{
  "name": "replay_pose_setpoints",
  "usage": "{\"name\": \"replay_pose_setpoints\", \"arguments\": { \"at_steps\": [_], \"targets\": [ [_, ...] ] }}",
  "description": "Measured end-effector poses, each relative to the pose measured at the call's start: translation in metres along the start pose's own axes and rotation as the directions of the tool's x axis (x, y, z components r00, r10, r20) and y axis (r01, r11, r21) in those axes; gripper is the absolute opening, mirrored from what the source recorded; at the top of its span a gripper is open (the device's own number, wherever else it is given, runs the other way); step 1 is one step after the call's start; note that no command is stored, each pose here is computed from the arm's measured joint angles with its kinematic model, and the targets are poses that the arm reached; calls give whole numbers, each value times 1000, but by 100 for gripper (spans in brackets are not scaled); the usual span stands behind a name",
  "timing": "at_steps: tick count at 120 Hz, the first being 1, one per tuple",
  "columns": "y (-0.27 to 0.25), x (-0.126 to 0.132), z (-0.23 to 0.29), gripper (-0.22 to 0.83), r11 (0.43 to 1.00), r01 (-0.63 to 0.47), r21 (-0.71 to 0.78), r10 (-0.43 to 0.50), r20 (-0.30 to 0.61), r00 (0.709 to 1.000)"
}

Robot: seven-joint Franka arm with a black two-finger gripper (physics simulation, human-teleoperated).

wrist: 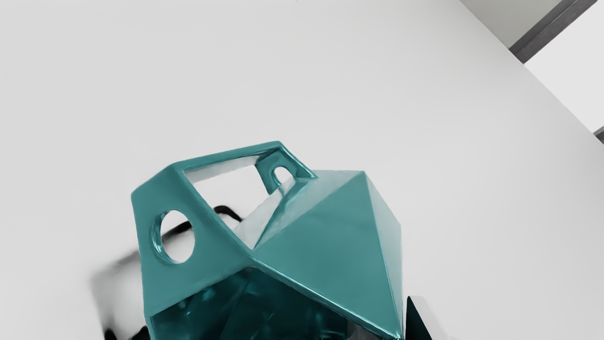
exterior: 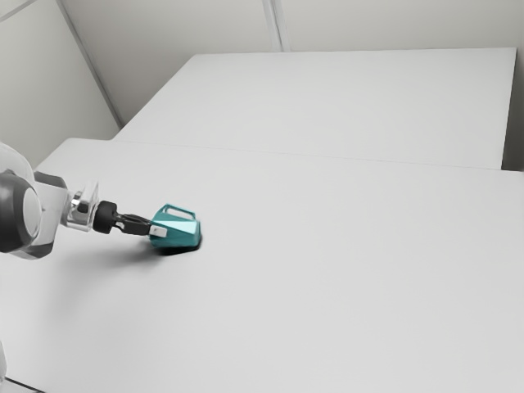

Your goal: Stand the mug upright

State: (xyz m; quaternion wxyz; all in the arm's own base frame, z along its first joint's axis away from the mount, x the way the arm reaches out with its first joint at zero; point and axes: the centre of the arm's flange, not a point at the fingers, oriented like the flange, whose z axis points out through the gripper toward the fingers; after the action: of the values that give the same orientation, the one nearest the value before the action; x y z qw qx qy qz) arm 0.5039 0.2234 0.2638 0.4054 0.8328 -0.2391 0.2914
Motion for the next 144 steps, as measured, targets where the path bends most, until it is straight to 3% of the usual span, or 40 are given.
{"name": "replay_pose_setpoints", "arguments": {
  "at_steps": [31,84,116,144],
  "targets": [
    [6,14,0,-14,999,-38,-6,38,-8,999],
    [37,77,-10,-17,985,-174,7,174,-5,985],
    [54,109,-6,-17,974,-214,76,200,161,966],
    [58,149,18,-17,947,-273,167,196,374,907]
  ]
}}
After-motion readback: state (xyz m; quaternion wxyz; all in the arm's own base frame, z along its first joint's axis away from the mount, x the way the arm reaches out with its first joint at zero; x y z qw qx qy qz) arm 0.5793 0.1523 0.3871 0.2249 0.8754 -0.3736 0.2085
